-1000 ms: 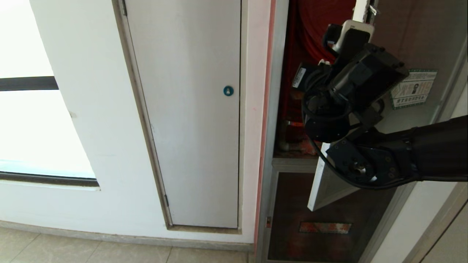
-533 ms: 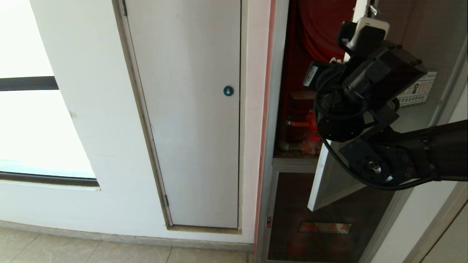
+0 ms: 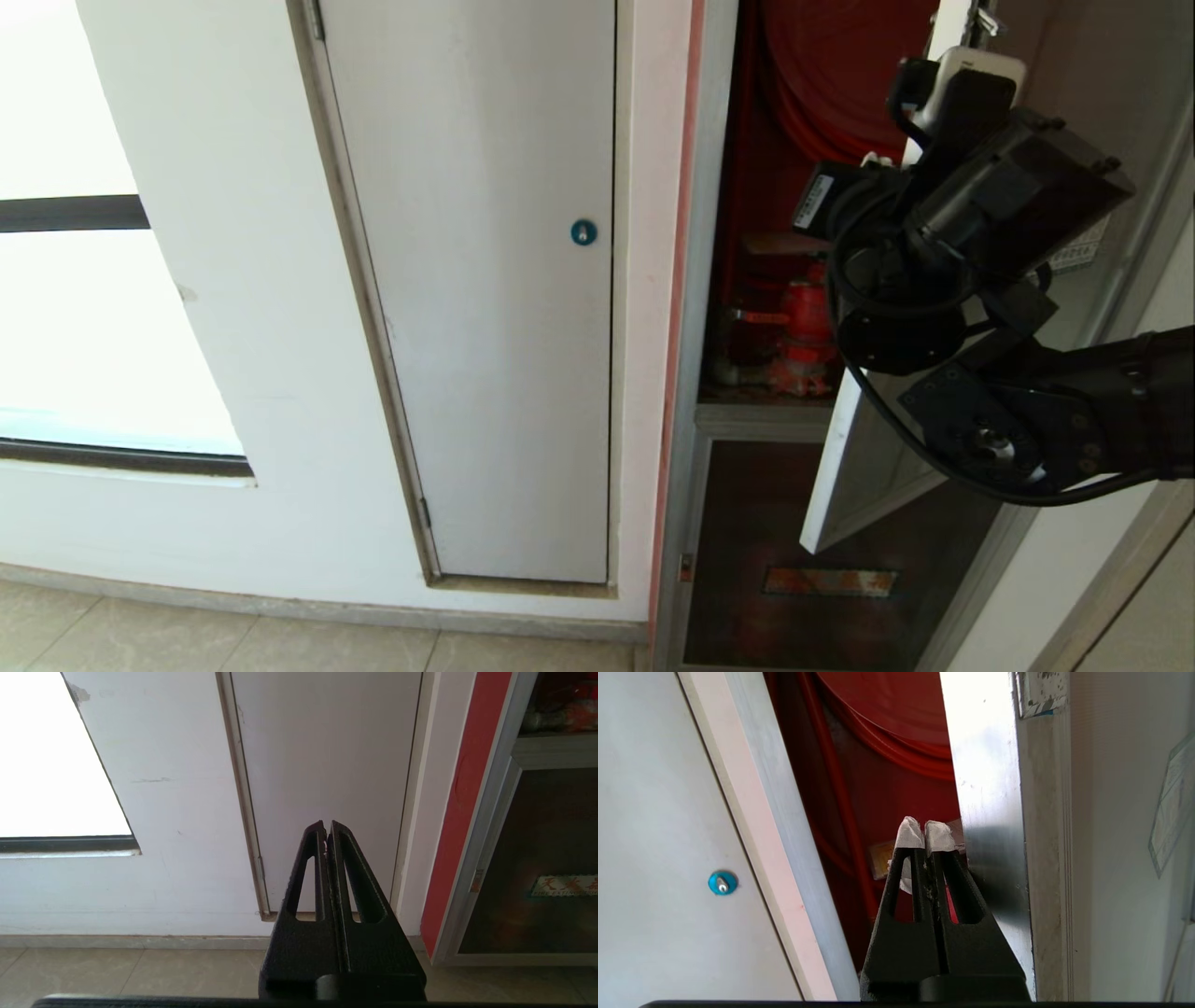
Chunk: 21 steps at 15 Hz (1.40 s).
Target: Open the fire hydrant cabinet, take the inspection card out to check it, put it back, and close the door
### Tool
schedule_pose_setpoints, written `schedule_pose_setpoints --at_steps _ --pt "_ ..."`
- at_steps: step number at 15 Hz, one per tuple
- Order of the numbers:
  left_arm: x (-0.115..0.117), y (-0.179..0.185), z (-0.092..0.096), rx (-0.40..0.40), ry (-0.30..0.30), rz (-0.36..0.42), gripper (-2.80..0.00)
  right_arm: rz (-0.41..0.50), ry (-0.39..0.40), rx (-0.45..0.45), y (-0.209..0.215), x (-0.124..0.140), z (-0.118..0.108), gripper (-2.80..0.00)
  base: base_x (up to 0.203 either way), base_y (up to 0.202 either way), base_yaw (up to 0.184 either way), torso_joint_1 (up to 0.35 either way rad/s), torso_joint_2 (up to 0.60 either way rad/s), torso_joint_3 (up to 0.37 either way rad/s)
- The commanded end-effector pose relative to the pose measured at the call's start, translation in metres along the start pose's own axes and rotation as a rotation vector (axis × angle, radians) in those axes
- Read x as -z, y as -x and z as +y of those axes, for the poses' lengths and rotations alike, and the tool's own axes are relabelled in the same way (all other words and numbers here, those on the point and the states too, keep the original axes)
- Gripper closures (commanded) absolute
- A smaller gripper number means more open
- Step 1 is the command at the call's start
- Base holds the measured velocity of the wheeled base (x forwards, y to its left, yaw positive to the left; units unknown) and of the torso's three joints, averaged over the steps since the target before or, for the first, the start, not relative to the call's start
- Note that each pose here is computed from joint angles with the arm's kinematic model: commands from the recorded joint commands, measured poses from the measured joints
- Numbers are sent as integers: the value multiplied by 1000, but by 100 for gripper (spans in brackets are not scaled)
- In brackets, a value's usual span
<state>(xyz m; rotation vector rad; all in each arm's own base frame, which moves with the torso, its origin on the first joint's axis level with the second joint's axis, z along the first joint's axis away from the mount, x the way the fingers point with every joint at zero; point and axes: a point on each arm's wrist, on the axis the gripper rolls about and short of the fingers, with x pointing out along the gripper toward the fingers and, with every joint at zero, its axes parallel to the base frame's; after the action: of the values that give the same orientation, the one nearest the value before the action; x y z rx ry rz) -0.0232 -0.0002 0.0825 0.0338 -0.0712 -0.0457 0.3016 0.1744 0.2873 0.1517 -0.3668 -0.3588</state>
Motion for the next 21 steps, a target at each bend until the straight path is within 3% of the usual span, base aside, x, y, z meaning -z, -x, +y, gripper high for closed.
schedule_pose_setpoints --at_steps 1,14,21 --pt "8 -2 0 0 1 29 0 -7 -9 6 9 -14 -15 0 0 0 0 0 0 0" --pt "8 -2 0 2 0 27 0 -21 -25 22 78 -65 -117 0 0 0 0 0 0 0" --pt "7 -2 0 0 0 26 0 -68 -1 126 103 -74 -177 0 0 0 0 0 0 0"
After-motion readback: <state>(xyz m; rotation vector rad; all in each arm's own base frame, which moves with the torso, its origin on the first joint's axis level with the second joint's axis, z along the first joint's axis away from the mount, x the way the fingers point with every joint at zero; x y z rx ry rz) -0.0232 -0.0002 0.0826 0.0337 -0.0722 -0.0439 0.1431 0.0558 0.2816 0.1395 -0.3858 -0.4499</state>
